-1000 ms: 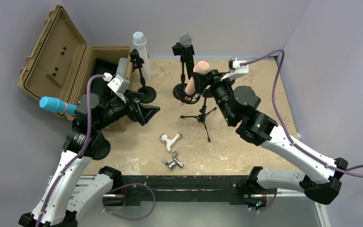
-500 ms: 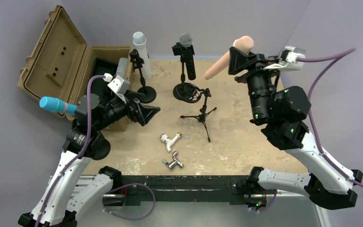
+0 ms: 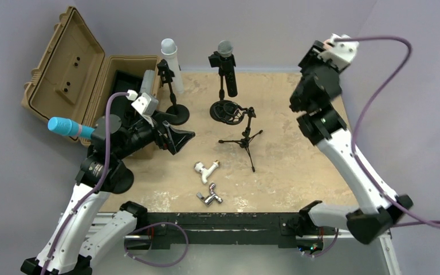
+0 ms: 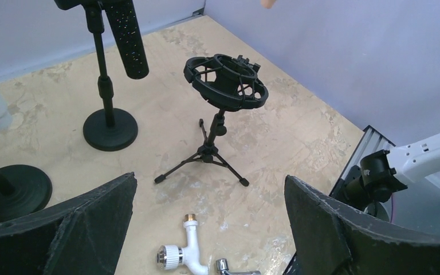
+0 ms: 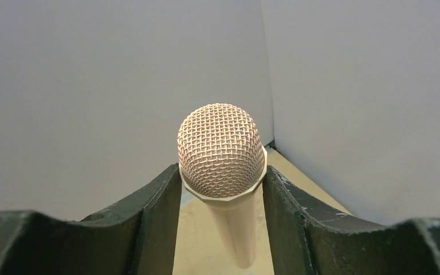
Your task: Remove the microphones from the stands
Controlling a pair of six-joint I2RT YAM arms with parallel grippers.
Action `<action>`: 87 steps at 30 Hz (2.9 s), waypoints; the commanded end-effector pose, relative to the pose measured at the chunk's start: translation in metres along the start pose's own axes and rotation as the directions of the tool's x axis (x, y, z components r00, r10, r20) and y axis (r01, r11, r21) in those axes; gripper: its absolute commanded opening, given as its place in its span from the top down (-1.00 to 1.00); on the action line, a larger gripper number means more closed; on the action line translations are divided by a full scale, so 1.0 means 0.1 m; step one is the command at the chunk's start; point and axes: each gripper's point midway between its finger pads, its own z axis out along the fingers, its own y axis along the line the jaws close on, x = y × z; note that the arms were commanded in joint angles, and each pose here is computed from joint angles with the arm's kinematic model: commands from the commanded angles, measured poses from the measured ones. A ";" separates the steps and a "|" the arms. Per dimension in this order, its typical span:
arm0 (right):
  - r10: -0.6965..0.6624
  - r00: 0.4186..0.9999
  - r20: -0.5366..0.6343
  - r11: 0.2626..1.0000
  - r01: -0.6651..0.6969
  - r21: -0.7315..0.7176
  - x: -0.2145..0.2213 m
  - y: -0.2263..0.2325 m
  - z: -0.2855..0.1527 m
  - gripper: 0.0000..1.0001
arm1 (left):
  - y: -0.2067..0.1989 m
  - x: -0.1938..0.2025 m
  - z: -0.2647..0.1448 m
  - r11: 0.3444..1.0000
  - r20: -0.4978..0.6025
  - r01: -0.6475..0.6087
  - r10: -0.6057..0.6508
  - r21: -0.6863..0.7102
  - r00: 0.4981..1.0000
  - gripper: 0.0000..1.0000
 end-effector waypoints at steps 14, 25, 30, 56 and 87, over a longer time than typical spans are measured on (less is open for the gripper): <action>-0.607 0.646 -0.463 0.794 0.478 -0.374 3.52 0.75 1.63 1.00 | -0.16 -0.05 0.02 0.998 0.015 -0.016 0.015 0.063 1.000 -0.95; -0.595 0.654 -0.467 0.800 0.422 -0.427 4.12 0.78 2.01 1.00 | -0.13 0.01 0.09 0.998 -0.014 0.009 -0.008 0.067 1.000 -0.95; -0.572 0.663 -0.483 0.815 0.389 -0.430 4.38 0.76 2.13 1.00 | -0.10 0.04 0.14 0.998 -0.032 0.017 -0.015 0.063 0.999 -0.95; -0.506 0.663 -0.552 0.858 0.318 -0.404 5.01 0.64 2.20 0.69 | -0.01 0.12 0.23 0.999 -0.065 0.031 -0.028 0.034 0.997 -0.93; -0.177 0.836 -0.519 0.922 -0.043 -0.384 2.96 1.01 1.57 -0.93 | 0.00 0.15 0.22 0.999 -0.071 0.030 -0.028 0.030 0.997 -0.93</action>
